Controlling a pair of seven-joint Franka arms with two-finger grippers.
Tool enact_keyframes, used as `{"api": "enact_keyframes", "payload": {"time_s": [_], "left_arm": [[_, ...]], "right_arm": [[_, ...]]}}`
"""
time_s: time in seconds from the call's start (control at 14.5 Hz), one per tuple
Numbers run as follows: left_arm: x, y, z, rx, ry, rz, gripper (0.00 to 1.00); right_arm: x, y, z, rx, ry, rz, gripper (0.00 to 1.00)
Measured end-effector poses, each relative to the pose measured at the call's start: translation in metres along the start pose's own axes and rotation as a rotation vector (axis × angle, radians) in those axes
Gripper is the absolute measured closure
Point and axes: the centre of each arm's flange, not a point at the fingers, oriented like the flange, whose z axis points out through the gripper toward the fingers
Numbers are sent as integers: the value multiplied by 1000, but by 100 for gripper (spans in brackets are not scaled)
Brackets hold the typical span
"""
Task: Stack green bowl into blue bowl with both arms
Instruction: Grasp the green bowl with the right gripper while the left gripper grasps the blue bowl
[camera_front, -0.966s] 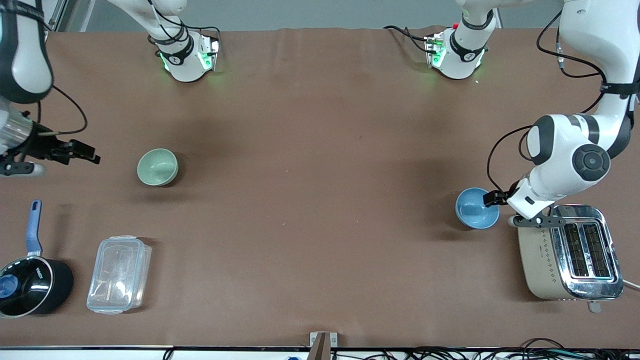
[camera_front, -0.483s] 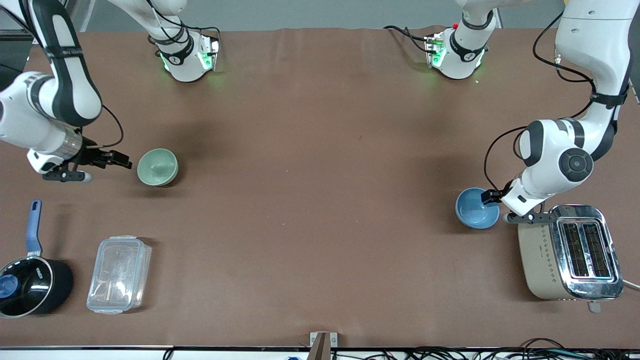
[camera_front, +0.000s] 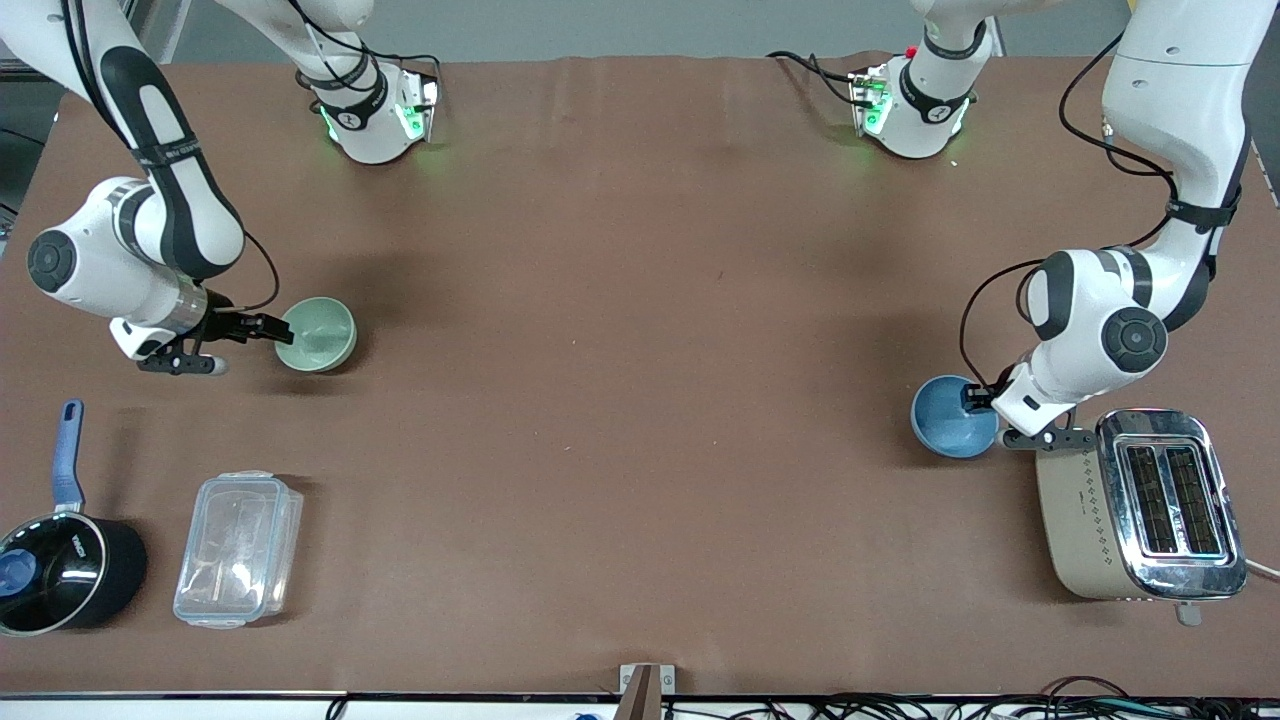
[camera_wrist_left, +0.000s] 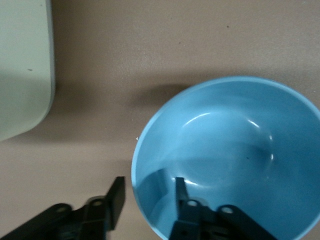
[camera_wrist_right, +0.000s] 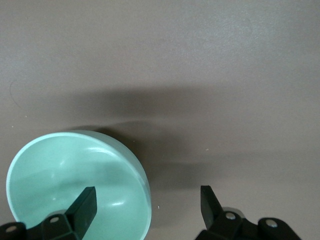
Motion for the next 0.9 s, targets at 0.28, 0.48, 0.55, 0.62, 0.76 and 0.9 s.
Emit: {"api": "enact_keyframes", "payload": {"time_s": [0.28, 0.48, 0.55, 0.62, 0.76, 0.9], "left_arm": [[4, 2, -5, -1, 13, 1, 93], [9, 6, -15, -2, 34, 8, 94], [13, 8, -19, -2, 47, 11, 94], [18, 12, -26, -4, 62, 17, 94], [29, 28, -41, -16, 98, 42, 94], [36, 55, -56, -35, 129, 80, 94]], "right_arm": [[-11, -1, 15, -18, 45, 2, 10], [-22, -2, 28, -25, 52, 2, 18], [-23, -3, 29, -25, 52, 1, 19], [-23, -3, 28, -25, 53, 1, 23], [-22, -4, 28, -25, 53, -1, 40], [-22, -6, 29, -25, 53, -7, 66]]}}
